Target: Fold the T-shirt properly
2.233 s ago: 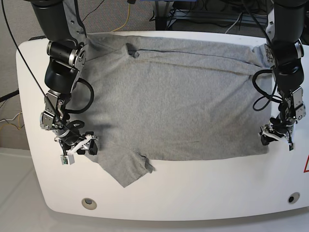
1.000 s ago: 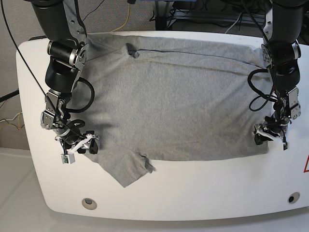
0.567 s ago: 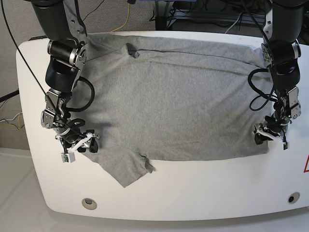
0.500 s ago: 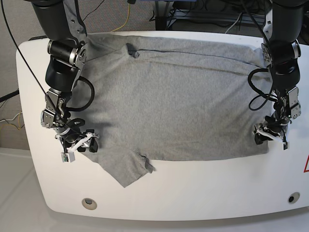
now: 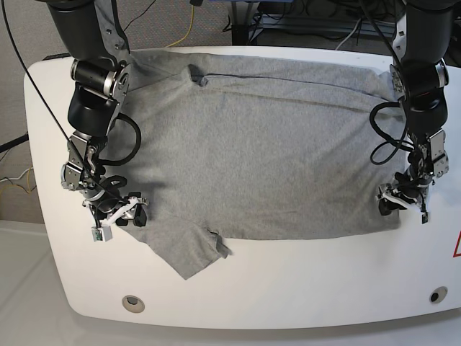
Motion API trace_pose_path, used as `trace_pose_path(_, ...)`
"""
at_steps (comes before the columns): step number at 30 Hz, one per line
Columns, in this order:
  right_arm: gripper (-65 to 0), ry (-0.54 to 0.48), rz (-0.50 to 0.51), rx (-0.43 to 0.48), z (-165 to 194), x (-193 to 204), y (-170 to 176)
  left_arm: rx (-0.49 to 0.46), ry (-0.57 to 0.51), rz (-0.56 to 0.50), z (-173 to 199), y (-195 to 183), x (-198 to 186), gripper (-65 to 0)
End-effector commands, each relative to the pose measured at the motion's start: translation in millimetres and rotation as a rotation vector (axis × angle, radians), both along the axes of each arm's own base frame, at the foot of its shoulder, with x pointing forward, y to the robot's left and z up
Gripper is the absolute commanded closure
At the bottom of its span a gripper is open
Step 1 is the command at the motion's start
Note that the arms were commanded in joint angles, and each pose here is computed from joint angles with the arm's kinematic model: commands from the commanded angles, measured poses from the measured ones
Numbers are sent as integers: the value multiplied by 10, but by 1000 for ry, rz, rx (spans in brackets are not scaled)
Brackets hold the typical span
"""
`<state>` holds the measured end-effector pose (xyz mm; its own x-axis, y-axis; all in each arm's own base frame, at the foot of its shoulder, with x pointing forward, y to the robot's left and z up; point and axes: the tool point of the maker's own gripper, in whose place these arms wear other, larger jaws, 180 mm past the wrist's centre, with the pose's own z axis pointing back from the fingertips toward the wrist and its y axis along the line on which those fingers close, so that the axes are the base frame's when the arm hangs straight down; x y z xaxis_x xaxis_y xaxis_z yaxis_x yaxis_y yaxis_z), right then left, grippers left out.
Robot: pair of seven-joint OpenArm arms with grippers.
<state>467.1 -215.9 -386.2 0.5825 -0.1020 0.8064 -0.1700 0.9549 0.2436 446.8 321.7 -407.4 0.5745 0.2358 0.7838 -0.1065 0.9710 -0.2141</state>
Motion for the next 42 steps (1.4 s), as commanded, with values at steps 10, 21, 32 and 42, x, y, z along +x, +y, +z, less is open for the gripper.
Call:
trace_pose_path(10, -310, -79, -2, -9, 289, 179, -54, 11, -42, -4, 208, 72, 120, -326)
trace_pose_path(21, -311, -79, -6, -4, 283, 168, -65, 2, -32, -34, 183, 22, 93, -323)
trace_pose_path(32, -313, -79, -1, -7, 276, 168, -47, -4, -37, -45, 195, 45, 68, -326)
trace_pose_path(42, -314, -67, -7, 9, 217, 121, -34, 17, -47, -25, 241, 141, 78, -333)
